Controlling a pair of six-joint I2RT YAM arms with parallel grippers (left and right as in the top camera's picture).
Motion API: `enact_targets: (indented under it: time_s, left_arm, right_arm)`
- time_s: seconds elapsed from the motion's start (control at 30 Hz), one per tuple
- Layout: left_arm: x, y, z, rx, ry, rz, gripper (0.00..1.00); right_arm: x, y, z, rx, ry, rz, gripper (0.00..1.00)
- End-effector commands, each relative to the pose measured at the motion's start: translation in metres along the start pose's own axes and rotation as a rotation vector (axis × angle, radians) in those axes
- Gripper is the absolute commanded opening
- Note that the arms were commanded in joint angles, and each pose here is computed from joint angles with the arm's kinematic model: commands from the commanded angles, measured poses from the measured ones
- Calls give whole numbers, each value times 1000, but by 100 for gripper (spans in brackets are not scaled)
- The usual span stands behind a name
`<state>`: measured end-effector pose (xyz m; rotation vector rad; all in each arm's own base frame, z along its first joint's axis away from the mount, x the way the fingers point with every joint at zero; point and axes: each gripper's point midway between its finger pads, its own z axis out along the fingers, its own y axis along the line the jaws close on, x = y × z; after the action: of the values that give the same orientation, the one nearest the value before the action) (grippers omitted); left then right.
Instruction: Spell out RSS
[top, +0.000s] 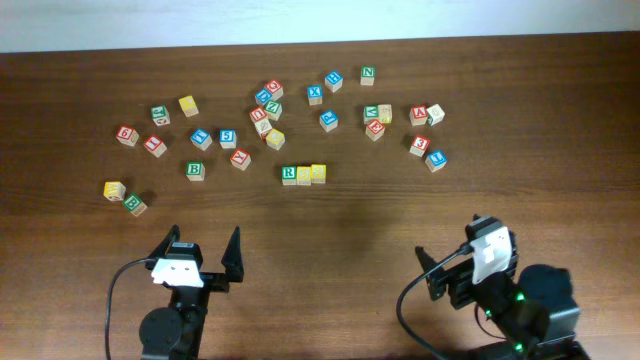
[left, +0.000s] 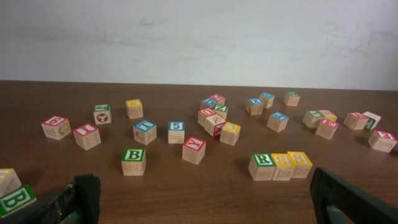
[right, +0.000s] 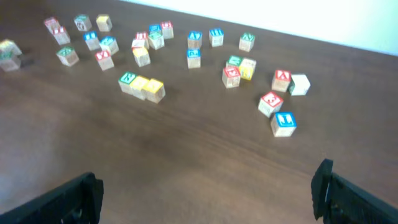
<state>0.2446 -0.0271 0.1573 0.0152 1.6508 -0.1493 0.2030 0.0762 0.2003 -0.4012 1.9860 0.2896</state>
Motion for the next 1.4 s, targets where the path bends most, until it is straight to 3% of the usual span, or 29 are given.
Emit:
enact_targets:
  time_s: [0.0,0.3,0.57,0.87,1.07,1.37]
  left_arm:
    - [1,-1,0,9,3,15,99]
    - [1,-1,0,9,3,15,99]
    - [1,-1,0,9,3,15,99]
    - [1,-1,0,9,3,15,99]
    - [1,-1,0,9,3,15,99]
    - [1,-1,0,9,3,15,99]
  right_arm:
    - [24,4,11,-23,-42,-9,98]
    - [76,10,42,-56,-55,27,98]
    - [43,8,35,-48,-210,20,98]
    - [39,-2,40,8,-254,4,98]
    - [23,-3,42,7,-390,7,98]
    - [24,-3,43,4,-385,24,98]
